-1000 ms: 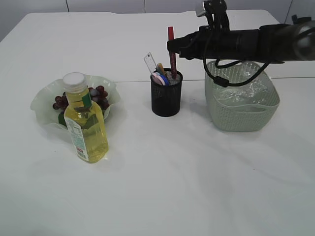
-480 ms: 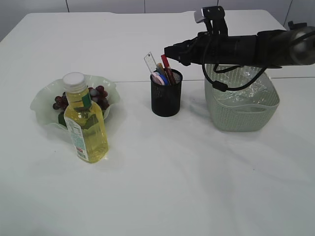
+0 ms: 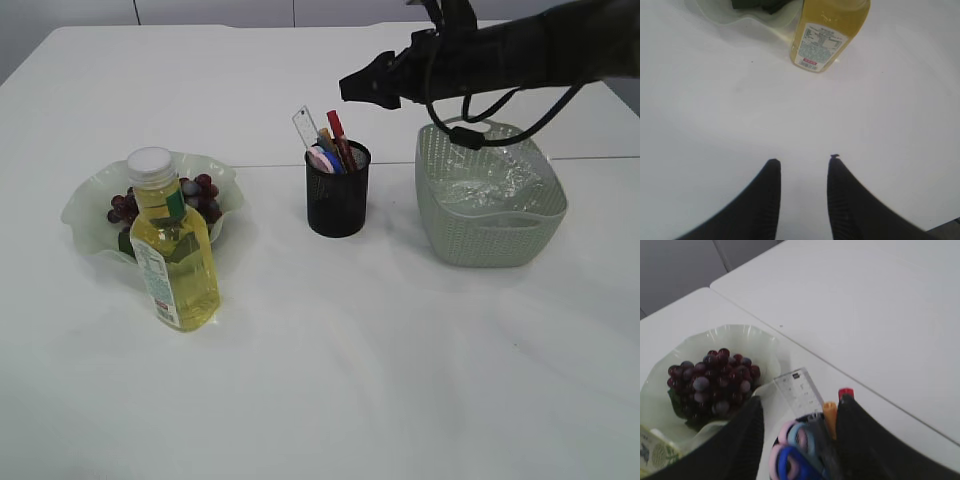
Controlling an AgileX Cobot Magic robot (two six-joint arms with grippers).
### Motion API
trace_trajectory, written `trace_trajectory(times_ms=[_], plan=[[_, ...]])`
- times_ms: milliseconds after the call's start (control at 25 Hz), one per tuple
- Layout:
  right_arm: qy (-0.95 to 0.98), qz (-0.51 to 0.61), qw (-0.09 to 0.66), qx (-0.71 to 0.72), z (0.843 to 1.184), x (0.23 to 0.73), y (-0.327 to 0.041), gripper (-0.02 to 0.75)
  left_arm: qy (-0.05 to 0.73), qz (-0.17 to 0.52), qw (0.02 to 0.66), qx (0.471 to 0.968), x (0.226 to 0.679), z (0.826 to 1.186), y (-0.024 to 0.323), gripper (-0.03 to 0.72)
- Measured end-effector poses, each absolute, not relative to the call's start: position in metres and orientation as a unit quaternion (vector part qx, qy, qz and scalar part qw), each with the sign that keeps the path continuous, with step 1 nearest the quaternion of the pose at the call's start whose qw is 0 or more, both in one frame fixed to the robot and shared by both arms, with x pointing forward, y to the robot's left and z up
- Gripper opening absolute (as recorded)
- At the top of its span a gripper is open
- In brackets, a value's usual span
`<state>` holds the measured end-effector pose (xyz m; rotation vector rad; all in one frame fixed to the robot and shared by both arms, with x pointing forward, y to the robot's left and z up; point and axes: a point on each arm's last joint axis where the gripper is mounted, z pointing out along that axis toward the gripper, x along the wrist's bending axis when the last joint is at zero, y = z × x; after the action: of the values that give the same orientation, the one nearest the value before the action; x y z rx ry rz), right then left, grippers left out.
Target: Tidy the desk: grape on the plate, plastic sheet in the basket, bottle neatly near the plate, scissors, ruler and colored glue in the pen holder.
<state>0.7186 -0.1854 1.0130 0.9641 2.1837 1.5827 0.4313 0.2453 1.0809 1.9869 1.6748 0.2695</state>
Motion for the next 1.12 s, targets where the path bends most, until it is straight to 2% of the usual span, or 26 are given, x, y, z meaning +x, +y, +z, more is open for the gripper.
trace_trajectory(times_ms=[240, 440, 520, 840, 960, 1120], plan=[[0.803, 0.435, 0.1, 0.395, 1.054, 0.685, -0.198, 0.352, 0.619, 0.101, 0.263, 0.733, 0.432, 1.081, 0.245, 0.241], [0.809, 0.342, 0.038, 0.477, 1.078, 0.652, -0.21, 0.352, 0.618, 0.107, 0.269, 0.731, 0.433, 1.082, 0.245, 0.241], [0.809, 0.308, 0.037, 0.499, 1.086, 0.641, -0.216, 0.352, 0.618, 0.108, 0.27, 0.731, 0.433, 1.082, 0.245, 0.241], [0.796, 0.225, 0.052, 0.56, 1.086, 0.599, -0.235, 0.353, 0.618, 0.108, 0.271, 0.73, 0.433, 1.082, 0.245, 0.242], [0.789, 0.216, 0.046, 0.574, 1.081, 0.582, -0.238, 0.353, 0.621, 0.107, 0.272, 0.727, 0.434, 1.082, 0.245, 0.278], [0.777, 0.213, 0.044, 0.59, 1.079, 0.56, -0.241, 0.353, 0.63, 0.104, 0.273, 0.72, 0.434, 1.082, 0.245, 0.395]])
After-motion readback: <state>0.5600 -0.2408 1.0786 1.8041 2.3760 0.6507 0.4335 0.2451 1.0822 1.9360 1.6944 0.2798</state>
